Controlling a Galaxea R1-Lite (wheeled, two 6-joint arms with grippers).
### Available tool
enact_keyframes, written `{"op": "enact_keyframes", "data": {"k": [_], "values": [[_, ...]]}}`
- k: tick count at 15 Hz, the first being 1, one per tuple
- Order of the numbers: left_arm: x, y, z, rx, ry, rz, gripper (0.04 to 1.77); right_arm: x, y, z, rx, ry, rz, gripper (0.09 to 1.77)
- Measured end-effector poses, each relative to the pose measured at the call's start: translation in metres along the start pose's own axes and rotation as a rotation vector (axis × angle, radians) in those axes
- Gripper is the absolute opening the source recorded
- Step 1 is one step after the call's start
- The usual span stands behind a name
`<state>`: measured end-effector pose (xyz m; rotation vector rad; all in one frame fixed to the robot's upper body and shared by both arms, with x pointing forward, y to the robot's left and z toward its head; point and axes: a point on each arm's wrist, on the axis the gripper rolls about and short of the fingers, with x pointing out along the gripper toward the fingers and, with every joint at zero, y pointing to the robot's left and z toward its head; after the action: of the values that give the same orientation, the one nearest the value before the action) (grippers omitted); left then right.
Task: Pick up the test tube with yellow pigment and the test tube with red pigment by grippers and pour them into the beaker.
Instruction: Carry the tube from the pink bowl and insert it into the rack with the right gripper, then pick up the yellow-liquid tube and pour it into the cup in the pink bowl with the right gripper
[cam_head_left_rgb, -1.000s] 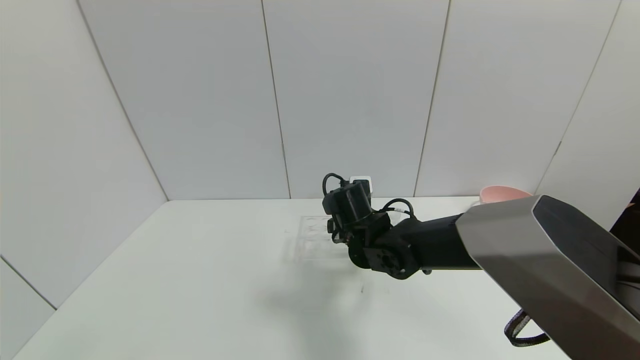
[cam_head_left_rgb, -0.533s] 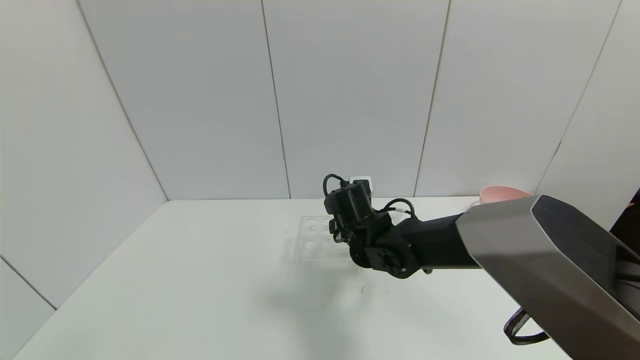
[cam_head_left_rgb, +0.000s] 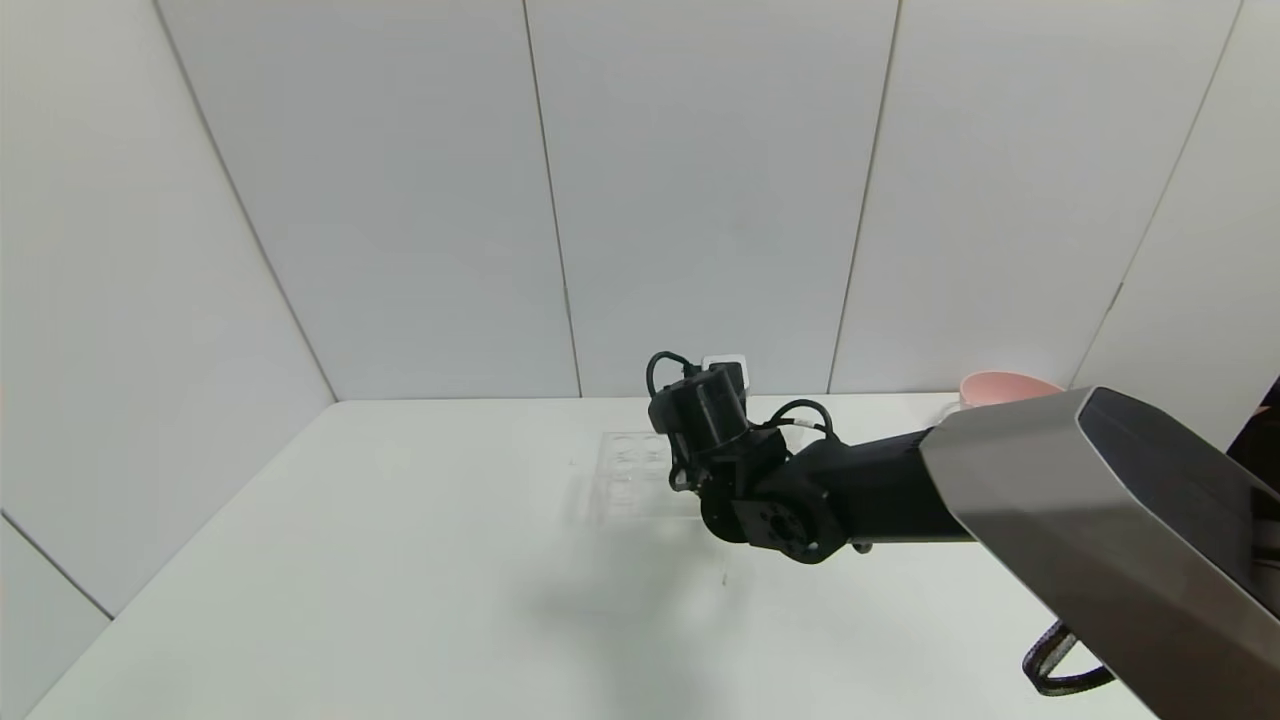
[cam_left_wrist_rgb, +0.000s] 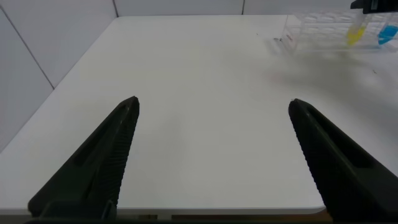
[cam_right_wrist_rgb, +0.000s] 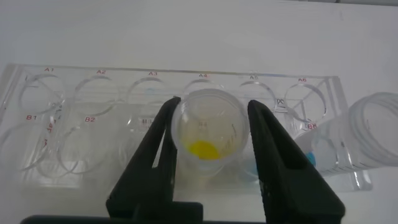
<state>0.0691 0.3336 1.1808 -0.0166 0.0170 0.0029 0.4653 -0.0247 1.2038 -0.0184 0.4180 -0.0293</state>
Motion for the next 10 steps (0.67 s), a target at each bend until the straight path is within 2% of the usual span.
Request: {"op": "enact_keyframes", "data": {"k": [2,10], "values": [[0.0,0.0,0.0,0.0,0.0,0.0,1.72,-0.002,-0.0012,-0.0001,0.001,-0.002,-0.006,0.54],[0.0,0.0,0.0,0.0,0.0,0.0,1.72,-0.0056,-0.0045,0.0038,0.004,-0.004,-0.01,0.54]]}}
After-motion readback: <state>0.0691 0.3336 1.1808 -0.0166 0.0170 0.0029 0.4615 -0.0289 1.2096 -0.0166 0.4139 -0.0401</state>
